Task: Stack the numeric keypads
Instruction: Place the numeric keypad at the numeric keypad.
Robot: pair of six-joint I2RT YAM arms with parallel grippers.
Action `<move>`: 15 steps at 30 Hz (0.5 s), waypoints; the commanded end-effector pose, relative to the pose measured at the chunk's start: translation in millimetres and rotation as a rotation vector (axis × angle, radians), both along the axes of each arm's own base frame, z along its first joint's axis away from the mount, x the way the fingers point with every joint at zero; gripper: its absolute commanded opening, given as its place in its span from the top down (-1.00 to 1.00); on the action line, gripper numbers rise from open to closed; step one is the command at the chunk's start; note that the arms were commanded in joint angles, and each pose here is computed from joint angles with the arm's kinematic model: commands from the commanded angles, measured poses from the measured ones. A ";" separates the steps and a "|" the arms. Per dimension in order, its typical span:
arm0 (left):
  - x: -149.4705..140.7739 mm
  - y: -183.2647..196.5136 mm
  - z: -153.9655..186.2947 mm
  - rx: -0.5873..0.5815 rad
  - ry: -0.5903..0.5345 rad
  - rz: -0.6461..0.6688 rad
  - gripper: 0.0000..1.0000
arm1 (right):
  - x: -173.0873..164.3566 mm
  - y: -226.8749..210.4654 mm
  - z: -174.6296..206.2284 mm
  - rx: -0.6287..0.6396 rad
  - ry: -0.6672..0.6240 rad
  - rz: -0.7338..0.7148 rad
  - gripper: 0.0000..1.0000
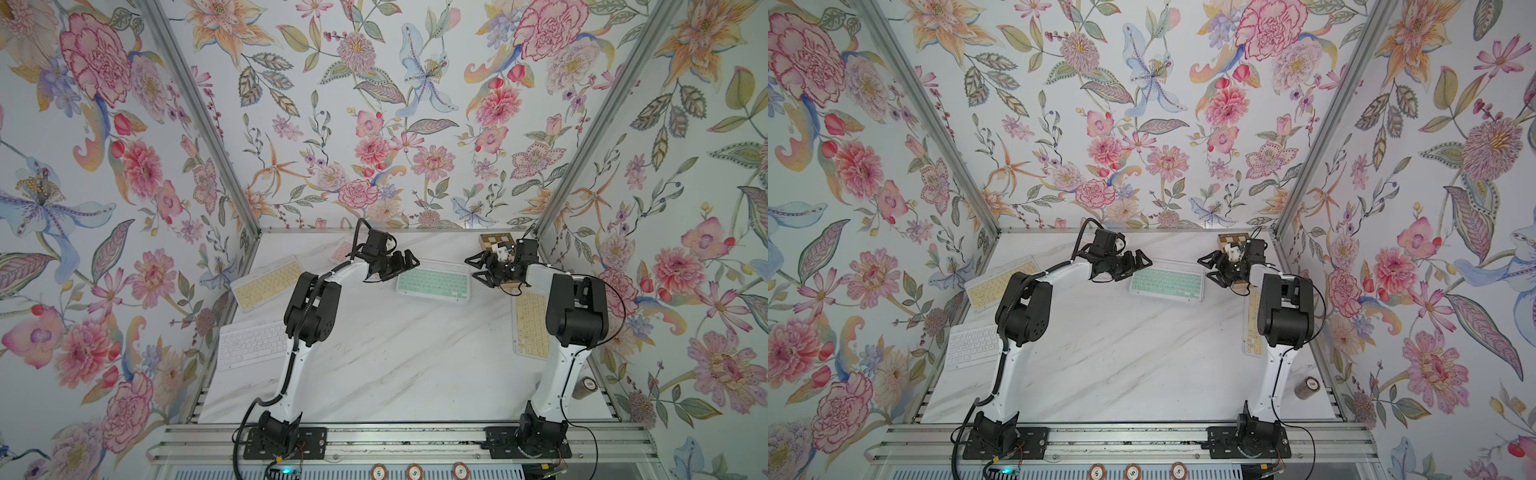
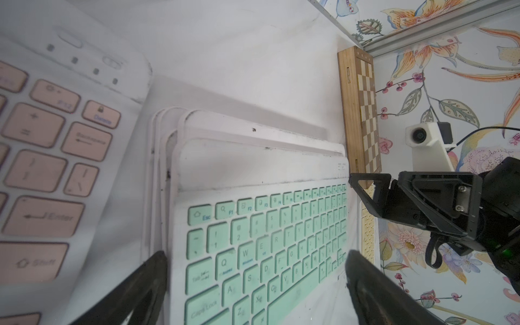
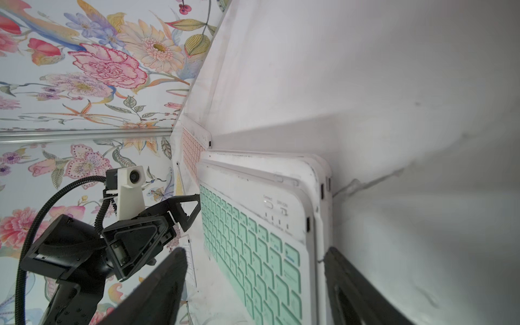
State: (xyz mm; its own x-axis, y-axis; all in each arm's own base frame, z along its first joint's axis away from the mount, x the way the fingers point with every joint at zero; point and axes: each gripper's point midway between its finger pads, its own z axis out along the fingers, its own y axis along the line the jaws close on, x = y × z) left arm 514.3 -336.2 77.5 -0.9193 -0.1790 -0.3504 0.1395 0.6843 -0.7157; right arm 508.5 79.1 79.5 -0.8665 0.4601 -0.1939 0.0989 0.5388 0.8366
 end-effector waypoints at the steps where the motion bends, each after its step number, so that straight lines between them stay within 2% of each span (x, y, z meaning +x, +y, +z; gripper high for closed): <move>1: 3.8 11.1 34.2 0.004 -0.065 0.003 -0.99 | -11.6 -9.4 9.5 -0.080 -0.017 -0.026 -0.81; 4: -3.8 19.0 29.3 0.019 -0.051 0.009 -0.99 | -22.4 -10.4 2.1 -0.137 0.003 -0.031 -0.99; 9: -15.7 23.8 22.0 0.017 -0.032 0.017 -0.99 | -32.7 6.2 -17.5 -0.238 0.052 0.009 -0.98; 15: -11.7 20.1 7.2 0.022 -0.009 0.019 -0.99 | -31.2 27.9 -33.0 -0.392 0.086 0.039 -0.98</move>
